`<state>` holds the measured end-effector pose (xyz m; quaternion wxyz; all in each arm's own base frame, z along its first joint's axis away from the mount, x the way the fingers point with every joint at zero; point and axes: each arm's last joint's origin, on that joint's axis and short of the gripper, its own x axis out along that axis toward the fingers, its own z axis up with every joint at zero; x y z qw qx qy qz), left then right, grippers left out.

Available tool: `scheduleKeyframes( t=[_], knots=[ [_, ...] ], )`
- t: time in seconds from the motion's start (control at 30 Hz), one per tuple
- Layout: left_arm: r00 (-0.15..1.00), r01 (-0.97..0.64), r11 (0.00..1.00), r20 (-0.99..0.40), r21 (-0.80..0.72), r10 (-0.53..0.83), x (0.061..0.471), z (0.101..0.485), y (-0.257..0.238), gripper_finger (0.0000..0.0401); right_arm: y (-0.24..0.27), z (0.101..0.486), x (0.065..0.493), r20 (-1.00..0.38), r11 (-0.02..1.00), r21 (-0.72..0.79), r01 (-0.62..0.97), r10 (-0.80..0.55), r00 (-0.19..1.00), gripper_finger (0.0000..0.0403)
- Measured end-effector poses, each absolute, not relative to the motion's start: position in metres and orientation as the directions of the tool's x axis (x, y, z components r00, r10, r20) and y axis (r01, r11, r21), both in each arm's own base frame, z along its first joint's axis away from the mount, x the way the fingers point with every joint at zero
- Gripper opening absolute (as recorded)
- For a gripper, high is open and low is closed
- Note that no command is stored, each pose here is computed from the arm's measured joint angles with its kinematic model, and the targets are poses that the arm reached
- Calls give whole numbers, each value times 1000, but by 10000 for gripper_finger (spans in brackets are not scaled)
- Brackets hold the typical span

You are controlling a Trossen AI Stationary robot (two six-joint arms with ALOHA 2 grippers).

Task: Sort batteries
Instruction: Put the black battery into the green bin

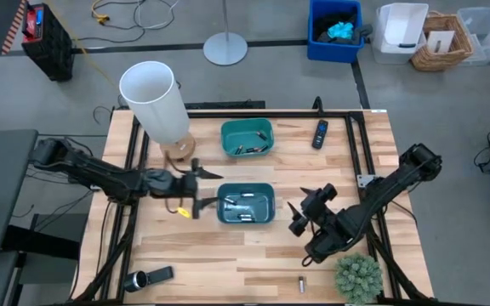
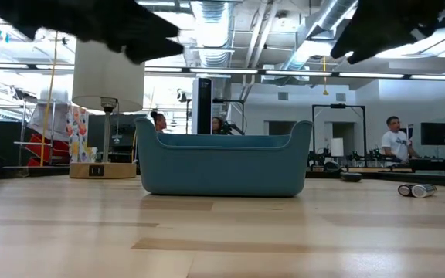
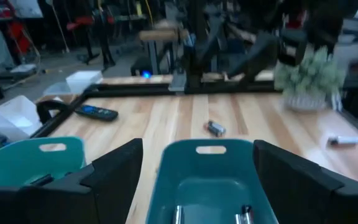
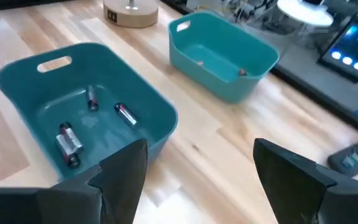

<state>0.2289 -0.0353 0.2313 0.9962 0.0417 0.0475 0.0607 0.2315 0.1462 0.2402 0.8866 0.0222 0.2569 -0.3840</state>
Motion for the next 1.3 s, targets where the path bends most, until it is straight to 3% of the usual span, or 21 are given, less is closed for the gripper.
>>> scheduleKeyframes(
  t=[0.23,0.57,0.83,1.03,1.3],
  knots=[
    [995,-95,995,-14,-16,94,184,219,-32,294,140,235,234,-650,700,-111,705,-588,481,311],
    [999,-27,1000,-35,-17,26,170,205,-42,294,110,227,249,-901,731,-97,676,-354,252,311],
    [999,-17,1000,-30,-8,17,169,205,-44,294,91,193,242,-958,733,-109,672,-259,127,311],
    [1000,-6,1000,-28,7,6,169,205,-45,294,81,176,240,-971,739,-20,673,-176,163,312],
    [1000,-6,1000,-23,5,6,169,206,-45,294,61,172,245,-986,746,3,666,-109,127,312]
  ],
)
